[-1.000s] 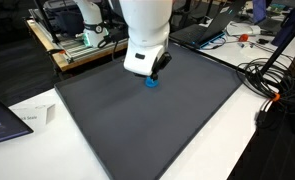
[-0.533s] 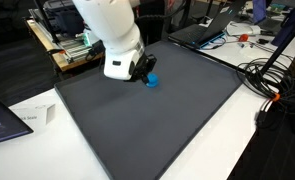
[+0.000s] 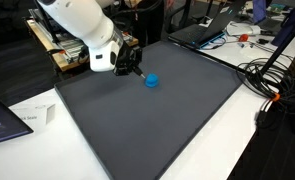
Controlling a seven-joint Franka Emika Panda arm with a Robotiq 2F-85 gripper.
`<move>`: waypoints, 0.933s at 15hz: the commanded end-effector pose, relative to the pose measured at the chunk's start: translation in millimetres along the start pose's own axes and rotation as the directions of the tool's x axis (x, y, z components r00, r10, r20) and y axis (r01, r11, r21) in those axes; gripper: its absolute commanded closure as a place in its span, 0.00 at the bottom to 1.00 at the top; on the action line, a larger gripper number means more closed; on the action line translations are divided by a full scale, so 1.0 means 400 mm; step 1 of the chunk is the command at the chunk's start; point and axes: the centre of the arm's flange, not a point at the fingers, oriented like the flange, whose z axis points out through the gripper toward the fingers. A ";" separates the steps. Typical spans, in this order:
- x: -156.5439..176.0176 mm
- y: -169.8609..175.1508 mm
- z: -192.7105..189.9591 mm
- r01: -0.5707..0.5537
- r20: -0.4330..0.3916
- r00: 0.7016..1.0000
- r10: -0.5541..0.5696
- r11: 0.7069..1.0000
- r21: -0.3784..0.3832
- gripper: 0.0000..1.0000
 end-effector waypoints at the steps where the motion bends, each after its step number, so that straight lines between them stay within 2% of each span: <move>1: -0.120 -0.005 0.000 0.058 -0.072 0.996 -0.053 0.996 0.069 0.97; 5: -0.180 -0.001 0.020 0.092 -0.133 0.988 -0.080 0.992 0.090 0.97; 10: -0.262 -0.034 0.041 0.090 -0.208 0.975 -0.076 0.994 0.058 0.97; 14: -0.318 -0.105 0.048 0.011 -0.257 0.966 -0.009 1.000 0.006 0.97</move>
